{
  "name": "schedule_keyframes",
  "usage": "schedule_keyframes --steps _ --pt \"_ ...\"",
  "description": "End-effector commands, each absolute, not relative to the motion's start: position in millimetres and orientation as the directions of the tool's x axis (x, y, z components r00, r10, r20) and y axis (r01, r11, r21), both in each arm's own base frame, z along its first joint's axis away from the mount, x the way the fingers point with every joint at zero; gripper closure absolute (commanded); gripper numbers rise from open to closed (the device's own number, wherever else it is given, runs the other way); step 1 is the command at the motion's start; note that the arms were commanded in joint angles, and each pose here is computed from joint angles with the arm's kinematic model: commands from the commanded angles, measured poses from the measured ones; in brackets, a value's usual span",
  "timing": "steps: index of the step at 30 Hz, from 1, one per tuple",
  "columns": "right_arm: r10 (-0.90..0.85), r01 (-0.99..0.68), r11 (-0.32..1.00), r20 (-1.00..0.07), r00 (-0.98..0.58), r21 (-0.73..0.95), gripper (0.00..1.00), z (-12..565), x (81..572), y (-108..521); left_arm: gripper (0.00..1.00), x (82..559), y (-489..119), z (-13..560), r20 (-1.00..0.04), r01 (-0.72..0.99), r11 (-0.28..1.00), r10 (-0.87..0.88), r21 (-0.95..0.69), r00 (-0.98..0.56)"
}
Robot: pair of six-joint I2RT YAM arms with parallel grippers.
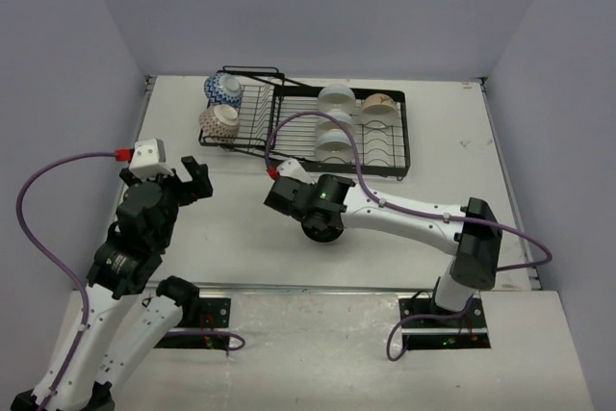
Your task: Unload the bowls from the dish rack
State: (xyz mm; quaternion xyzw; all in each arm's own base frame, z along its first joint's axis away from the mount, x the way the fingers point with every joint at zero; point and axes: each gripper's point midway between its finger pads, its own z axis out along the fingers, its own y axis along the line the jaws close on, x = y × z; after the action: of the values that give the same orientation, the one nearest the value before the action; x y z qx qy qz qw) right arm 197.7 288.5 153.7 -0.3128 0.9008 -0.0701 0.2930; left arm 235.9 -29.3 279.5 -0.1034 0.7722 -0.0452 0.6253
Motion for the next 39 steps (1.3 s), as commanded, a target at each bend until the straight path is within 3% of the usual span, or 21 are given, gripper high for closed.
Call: schedule_keyframes --steps 1,31,39 --pt "-0.588 -0.497 0.804 -0.560 -0.583 -0.326 1.00 183.8 208.3 300.2 0.00 237.9 -28.7 287.6 -0.962 -0.095 0.974 -0.221 -0.208 -0.163" --pt "-0.578 -0.513 0.812 -0.498 -0.646 -0.278 1.00 93.7 199.5 343.1 0.00 236.9 -29.9 288.1 -0.961 -0.085 0.974 -0.223 -0.212 -0.161" --pt "-0.544 -0.484 0.835 -0.529 -0.651 -0.264 1.00 82.9 203.0 346.5 0.00 237.6 -31.5 287.4 -0.961 -0.080 0.974 -0.221 -0.211 -0.166"
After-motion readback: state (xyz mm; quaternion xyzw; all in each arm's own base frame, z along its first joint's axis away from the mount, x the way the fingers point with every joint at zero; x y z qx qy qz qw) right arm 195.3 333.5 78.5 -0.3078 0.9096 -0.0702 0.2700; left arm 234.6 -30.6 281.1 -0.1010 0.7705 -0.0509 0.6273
